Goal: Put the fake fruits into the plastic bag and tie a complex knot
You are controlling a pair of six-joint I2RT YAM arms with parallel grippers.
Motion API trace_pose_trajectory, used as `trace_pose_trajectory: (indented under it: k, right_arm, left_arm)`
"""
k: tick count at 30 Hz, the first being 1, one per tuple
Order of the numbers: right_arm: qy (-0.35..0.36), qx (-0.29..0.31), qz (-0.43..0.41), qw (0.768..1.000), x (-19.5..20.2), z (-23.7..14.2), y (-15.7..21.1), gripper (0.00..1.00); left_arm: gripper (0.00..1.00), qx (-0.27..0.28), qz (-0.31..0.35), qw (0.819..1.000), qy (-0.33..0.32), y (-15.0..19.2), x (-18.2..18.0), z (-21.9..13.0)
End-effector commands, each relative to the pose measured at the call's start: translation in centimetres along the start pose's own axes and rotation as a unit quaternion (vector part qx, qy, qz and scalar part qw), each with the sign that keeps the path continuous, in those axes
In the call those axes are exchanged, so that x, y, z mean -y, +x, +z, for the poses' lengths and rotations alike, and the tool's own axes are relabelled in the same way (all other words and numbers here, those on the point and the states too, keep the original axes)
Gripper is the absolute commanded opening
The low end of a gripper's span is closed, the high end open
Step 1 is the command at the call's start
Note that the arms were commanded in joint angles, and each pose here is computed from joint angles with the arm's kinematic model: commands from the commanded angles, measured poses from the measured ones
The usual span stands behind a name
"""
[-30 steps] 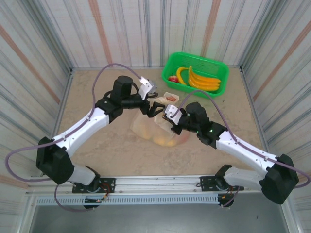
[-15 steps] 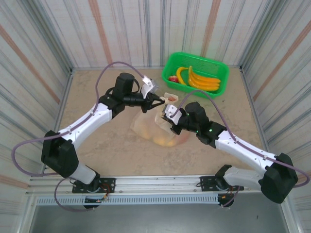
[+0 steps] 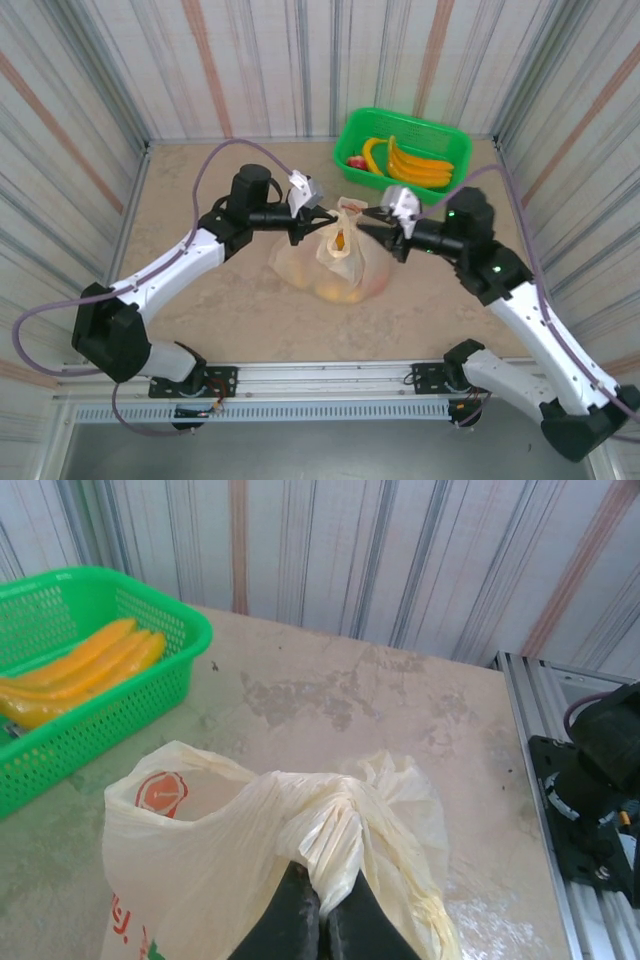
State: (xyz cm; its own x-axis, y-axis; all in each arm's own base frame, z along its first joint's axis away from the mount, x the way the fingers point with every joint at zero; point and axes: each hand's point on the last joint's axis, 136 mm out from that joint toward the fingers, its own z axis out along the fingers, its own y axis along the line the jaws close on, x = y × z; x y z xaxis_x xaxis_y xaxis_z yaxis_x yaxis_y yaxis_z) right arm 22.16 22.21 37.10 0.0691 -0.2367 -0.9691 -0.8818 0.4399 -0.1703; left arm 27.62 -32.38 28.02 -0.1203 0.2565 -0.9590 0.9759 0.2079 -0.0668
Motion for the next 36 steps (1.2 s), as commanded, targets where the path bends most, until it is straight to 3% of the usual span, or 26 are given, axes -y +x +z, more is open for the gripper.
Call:
trace_pose_trajectory:
  k: [1,4,8,21,26,33,36]
  right_arm:
    - [-0.051,-0.036,0.103,0.993,0.5,0.5,2.0,0.15]
    - [-0.096,-0.062,0.108,0.988,0.2,2.1,3.7,0.22]
    - [-0.175,-0.065,0.091,0.978,-1.6,2.9,4.6,0.40]
    - [-0.245,-0.140,0.076,0.956,-1.8,6.7,8.6,0.43]
    - [-0.237,-0.161,0.070,0.956,-1.6,7.3,10.4,0.42]
    - [-0.228,-0.169,0.064,0.957,-1.1,7.7,11.1,0.54]
    - [-0.248,-0.188,0.069,0.948,-1.9,8.3,11.7,0.53]
  left_arm:
    - [0.00,0.032,0.057,0.998,-0.013,-1.4,0.5,-0.9]
    - [0.00,0.036,0.068,0.997,-0.016,-1.4,0.8,-1.2]
    - [0.00,0.036,0.079,0.996,-0.015,-1.3,1.1,-1.4]
    - [0.00,0.047,0.115,0.992,0.005,-0.9,2.8,-1.8]
    - [0.00,0.050,0.120,0.992,0.007,-0.9,3.0,-2.0]
    - [0.00,0.051,0.117,0.992,0.022,-0.9,3.3,-1.7]
    - [0.00,0.051,0.118,0.991,0.023,-1.0,3.3,-1.7]
